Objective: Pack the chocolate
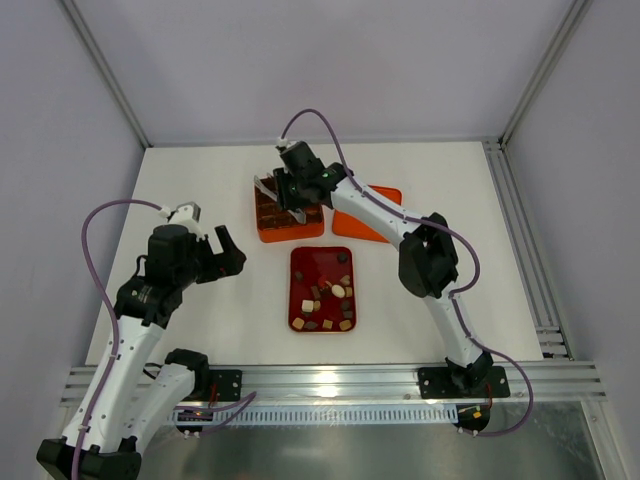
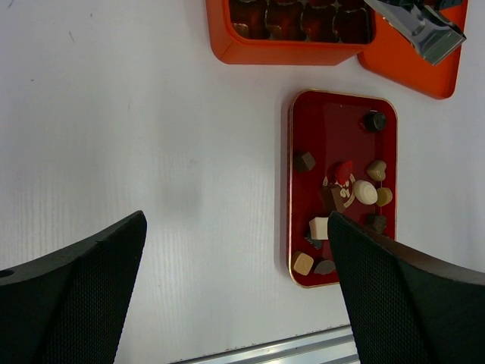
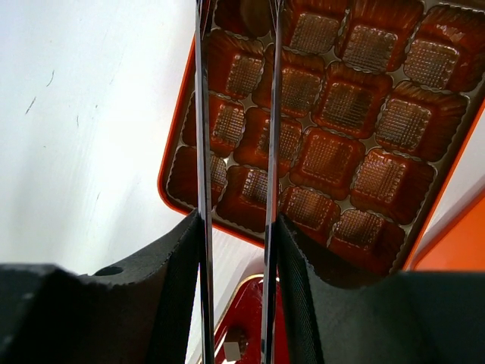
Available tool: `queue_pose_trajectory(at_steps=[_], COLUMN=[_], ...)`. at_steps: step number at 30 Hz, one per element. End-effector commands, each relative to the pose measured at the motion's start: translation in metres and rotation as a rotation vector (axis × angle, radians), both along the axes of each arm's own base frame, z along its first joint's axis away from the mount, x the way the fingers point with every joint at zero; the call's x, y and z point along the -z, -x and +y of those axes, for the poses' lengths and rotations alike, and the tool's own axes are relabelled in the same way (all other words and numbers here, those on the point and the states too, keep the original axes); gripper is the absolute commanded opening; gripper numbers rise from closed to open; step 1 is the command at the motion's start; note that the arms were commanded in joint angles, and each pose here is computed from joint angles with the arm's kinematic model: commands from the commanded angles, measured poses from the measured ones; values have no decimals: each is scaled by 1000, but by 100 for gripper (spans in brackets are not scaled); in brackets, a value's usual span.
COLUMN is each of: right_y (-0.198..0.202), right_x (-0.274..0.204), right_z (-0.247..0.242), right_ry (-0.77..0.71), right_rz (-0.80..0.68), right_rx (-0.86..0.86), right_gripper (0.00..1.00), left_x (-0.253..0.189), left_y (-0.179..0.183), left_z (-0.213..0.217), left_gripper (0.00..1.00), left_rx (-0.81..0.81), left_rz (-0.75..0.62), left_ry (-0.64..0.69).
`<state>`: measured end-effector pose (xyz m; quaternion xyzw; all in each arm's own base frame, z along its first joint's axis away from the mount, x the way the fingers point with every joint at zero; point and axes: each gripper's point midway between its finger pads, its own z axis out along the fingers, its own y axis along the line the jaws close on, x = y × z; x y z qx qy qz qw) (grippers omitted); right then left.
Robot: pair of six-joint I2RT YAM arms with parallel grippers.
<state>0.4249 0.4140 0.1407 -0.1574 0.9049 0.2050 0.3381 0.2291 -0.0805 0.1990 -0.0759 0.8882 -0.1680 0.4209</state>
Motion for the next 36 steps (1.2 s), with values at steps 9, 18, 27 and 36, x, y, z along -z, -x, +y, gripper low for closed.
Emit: queue_pose_trajectory(at_steps=[9,18,27,36], right_y=[-7,42,143,240], right_x=[-79,-118,-75,-40], right_z=[-1,-56,-136,-158], right_ry=[-67,-61,-13,-2], right_rz=[-151,-186,-84,-3], right_rx=[23,45,60,6], right_gripper=[44,43,42,40], left_x=[-3,-4,-6,-3], left_y=[-4,-4,-3,-3], left_z=[0,0,1,-2], left_gripper=[100,100,100,100], left_rx=[-4,-5,-9,2], left_rz=[-25,-26,-35,-21], left_ry=[3,1,2,3])
